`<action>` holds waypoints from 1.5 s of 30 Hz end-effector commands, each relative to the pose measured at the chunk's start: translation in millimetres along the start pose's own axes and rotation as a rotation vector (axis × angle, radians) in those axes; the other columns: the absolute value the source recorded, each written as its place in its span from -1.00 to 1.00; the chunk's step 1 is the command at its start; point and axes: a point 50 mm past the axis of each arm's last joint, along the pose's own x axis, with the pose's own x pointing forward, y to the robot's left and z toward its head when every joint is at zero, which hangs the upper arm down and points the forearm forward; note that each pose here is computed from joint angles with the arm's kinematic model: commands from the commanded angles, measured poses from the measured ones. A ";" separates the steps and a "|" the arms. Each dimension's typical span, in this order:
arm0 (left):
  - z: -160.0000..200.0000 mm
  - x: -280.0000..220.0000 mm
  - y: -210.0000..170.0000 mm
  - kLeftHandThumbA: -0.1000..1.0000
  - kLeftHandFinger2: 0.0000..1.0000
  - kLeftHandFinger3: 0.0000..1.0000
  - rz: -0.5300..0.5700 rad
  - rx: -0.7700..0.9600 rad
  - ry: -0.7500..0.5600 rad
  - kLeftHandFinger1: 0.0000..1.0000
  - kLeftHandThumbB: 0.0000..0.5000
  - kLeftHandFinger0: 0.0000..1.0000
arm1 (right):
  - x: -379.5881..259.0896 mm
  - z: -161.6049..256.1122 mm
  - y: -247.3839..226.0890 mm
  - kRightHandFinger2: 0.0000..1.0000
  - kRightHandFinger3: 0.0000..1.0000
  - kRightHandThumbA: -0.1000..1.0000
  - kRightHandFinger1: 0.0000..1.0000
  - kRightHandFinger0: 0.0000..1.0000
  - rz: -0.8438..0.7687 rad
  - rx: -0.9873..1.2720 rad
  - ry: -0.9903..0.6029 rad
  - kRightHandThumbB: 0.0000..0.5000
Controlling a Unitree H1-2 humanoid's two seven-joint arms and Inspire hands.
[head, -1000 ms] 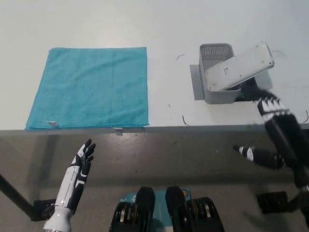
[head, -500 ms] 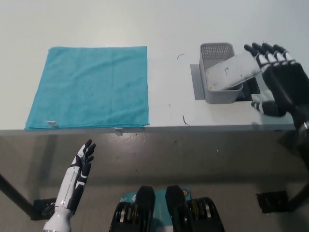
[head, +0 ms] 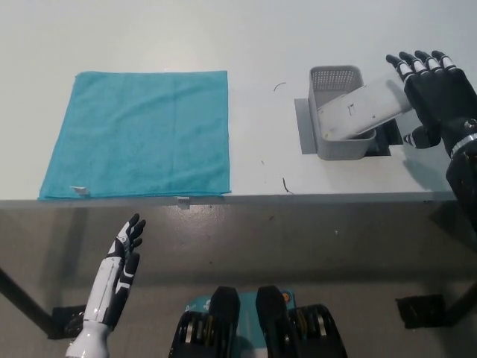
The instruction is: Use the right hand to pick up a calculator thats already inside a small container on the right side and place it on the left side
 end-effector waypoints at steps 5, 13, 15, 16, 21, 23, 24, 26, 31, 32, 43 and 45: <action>7.8 0.9 4.7 1.00 1.00 1.00 0.017 0.029 -0.068 1.00 -1.00 1.00 | 24.3 5.3 -37.4 1.00 1.00 1.00 1.00 1.00 -0.087 -0.057 0.017 0.57; 6.5 -4.0 3.9 1.00 1.00 1.00 0.017 0.024 -0.058 1.00 -1.00 1.00 | 39.0 23.2 -32.4 1.00 1.00 1.00 1.00 1.00 -0.074 -0.090 -0.012 0.58; 5.3 -3.5 3.7 1.00 1.00 1.00 0.017 0.025 -0.054 1.00 -1.00 1.00 | 43.3 27.2 -34.8 1.00 1.00 1.00 1.00 1.00 -0.072 -0.093 -0.019 0.57; 5.2 -3.2 3.6 1.00 1.00 1.00 0.019 0.024 -0.054 1.00 -1.00 1.00 | 45.4 28.2 -34.9 1.00 1.00 1.00 1.00 1.00 -0.077 -0.094 -0.022 0.57; 4.9 -6.2 1.8 1.00 1.00 1.00 0.011 0.018 -0.050 1.00 -1.00 1.00 | 59.7 35.6 -29.6 1.00 1.00 1.00 1.00 1.00 -0.051 -0.116 -0.036 0.58; 4.6 -6.4 0.6 1.00 1.00 1.00 0.015 0.012 -0.048 1.00 -1.00 1.00 | 64.7 37.4 -24.8 1.00 1.00 1.00 1.00 1.00 -0.027 -0.127 -0.034 0.60; 4.1 -7.5 -0.3 1.00 1.00 1.00 0.016 0.009 -0.045 1.00 -1.00 1.00 | 67.6 37.6 -16.5 1.00 1.00 1.00 1.00 1.00 -0.002 -0.130 -0.025 0.64; 3.4 -7.6 0.3 1.00 1.00 1.00 0.017 0.010 -0.042 1.00 -1.00 1.00 | 72.5 37.5 -8.0 1.00 1.00 1.00 1.00 1.00 0.029 -0.136 -0.014 0.62; 3.7 -6.4 1.4 1.00 1.00 1.00 0.022 0.011 -0.044 1.00 -1.00 1.00 | 85.8 30.9 5.2 1.00 1.00 0.31 1.00 1.00 -0.032 -0.351 0.017 0.23; 3.9 -6.5 1.2 1.00 1.00 1.00 0.021 0.013 -0.045 1.00 -1.00 1.00 | 89.2 27.6 5.5 1.00 1.00 -0.15 1.00 1.00 -0.028 -0.361 0.027 0.25; 3.9 -4.7 2.6 1.00 1.00 1.00 0.021 0.009 -0.047 1.00 -0.98 1.00 | 85.6 1.1 9.5 -0.90 0.33 -0.97 -0.97 -1.00 -0.326 -0.287 -0.046 0.43; 3.7 -4.9 2.2 1.00 1.00 1.00 0.018 0.005 -0.046 1.00 -1.00 1.00 | 83.2 0.1 9.3 -0.99 0.33 -1.00 -1.00 -1.00 -0.369 -0.272 -0.068 0.45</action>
